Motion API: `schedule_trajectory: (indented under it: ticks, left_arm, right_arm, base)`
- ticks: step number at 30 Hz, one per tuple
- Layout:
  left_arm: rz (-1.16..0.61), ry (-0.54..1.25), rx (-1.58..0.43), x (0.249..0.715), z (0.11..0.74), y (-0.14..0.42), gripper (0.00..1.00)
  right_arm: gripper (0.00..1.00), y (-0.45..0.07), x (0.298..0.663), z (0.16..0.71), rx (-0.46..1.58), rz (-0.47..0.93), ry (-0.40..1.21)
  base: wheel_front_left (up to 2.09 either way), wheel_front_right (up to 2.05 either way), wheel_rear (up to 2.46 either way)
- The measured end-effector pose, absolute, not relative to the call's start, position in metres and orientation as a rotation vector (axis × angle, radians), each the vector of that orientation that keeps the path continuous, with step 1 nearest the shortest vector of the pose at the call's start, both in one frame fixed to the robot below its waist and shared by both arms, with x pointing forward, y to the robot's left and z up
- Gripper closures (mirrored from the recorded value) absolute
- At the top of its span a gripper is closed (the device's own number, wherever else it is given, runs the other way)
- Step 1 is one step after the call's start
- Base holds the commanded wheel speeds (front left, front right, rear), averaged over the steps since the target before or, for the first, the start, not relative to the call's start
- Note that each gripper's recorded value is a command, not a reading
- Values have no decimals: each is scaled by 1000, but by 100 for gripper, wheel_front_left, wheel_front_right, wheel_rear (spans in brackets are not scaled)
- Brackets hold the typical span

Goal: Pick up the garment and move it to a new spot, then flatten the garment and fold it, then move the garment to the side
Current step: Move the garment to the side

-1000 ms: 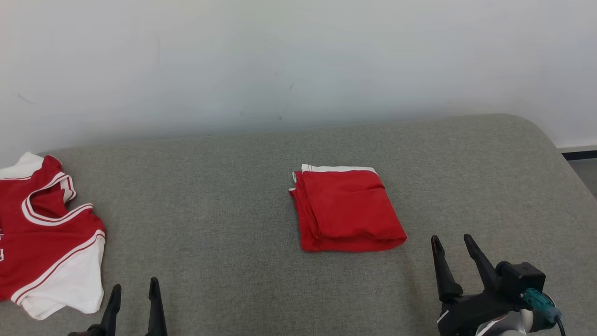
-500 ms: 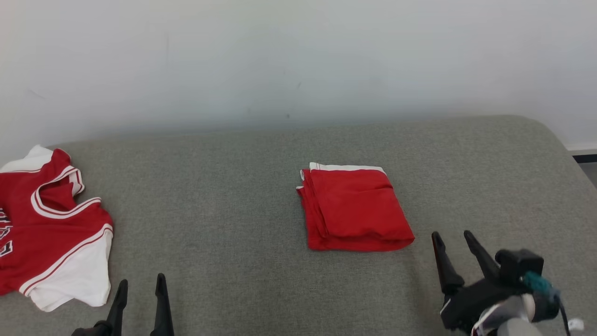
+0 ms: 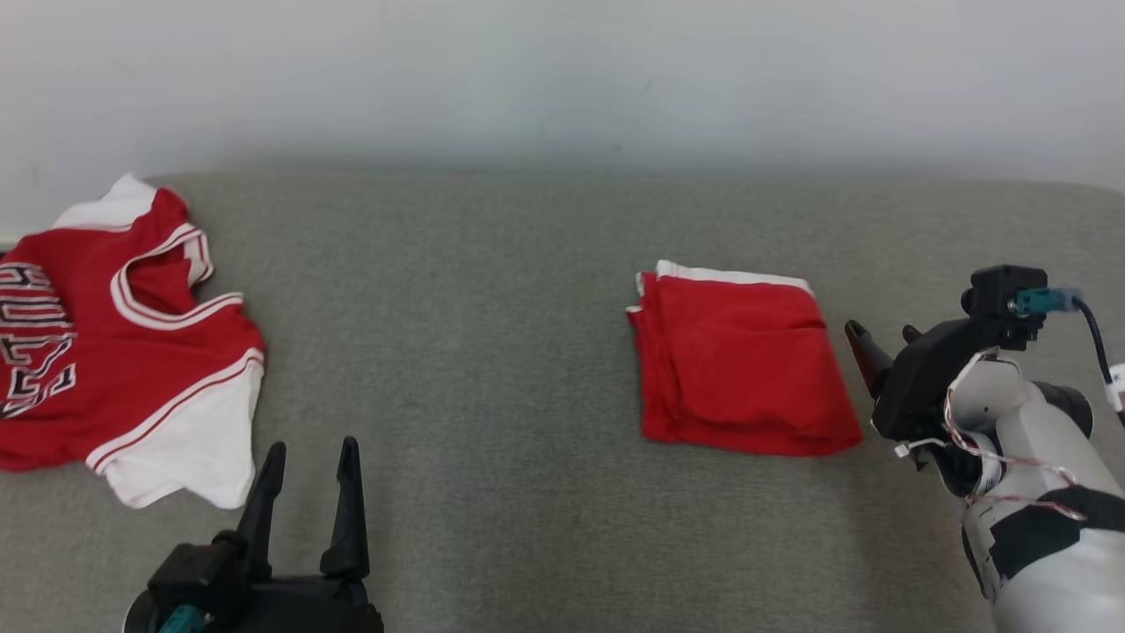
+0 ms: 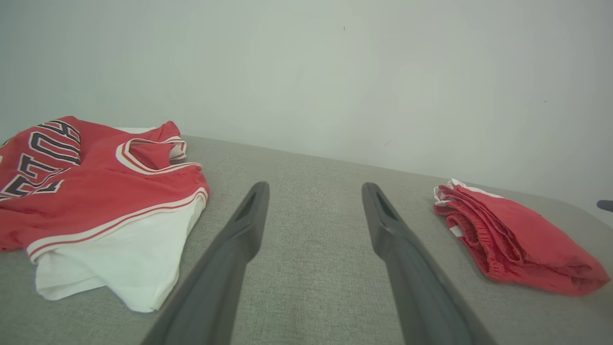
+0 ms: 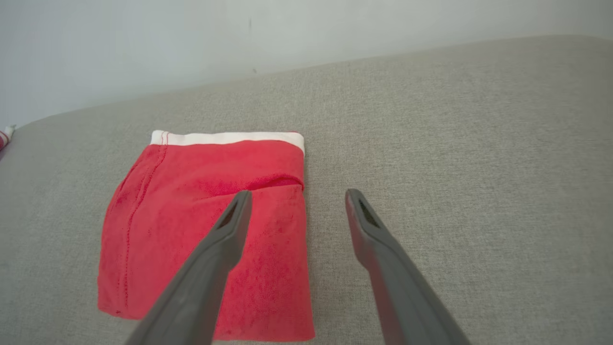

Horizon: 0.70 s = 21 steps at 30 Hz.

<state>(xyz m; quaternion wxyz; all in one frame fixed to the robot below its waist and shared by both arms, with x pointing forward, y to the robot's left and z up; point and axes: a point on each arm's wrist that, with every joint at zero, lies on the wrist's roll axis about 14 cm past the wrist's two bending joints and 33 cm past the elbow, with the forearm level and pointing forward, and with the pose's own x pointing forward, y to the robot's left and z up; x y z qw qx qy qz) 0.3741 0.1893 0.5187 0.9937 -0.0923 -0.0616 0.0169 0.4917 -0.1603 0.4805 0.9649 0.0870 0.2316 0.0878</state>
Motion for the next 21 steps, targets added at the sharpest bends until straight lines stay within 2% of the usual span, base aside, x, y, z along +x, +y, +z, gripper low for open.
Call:
schedule_trajectory:
  ticks: [6,16,17,18,19,21]
  left_arm:
    - [77,-111,-182,379,514,204,0]
    - [129,-49,-175,377,493,219,0]
    - [132,-45,-174,377,492,220,0]
    - [136,-41,-173,377,490,221,0]
    - [136,-39,-173,378,489,221,0]
    - [135,-39,-173,381,489,222,0]
  right_arm:
    - [0,-144,502,435,139,200,680]
    - [0,-130,510,388,137,198,847]
    - [27,-128,511,387,134,203,856]
    - [68,-126,512,387,127,209,860]
    - [100,-124,512,385,107,217,865]
    - [100,-122,514,386,56,236,867]
  base:
    - [0,0,0]
    - [0,0,0]
    - [0,0,0]
    - [0,0,0]
    - [0,0,0]
    - [0,0,0]
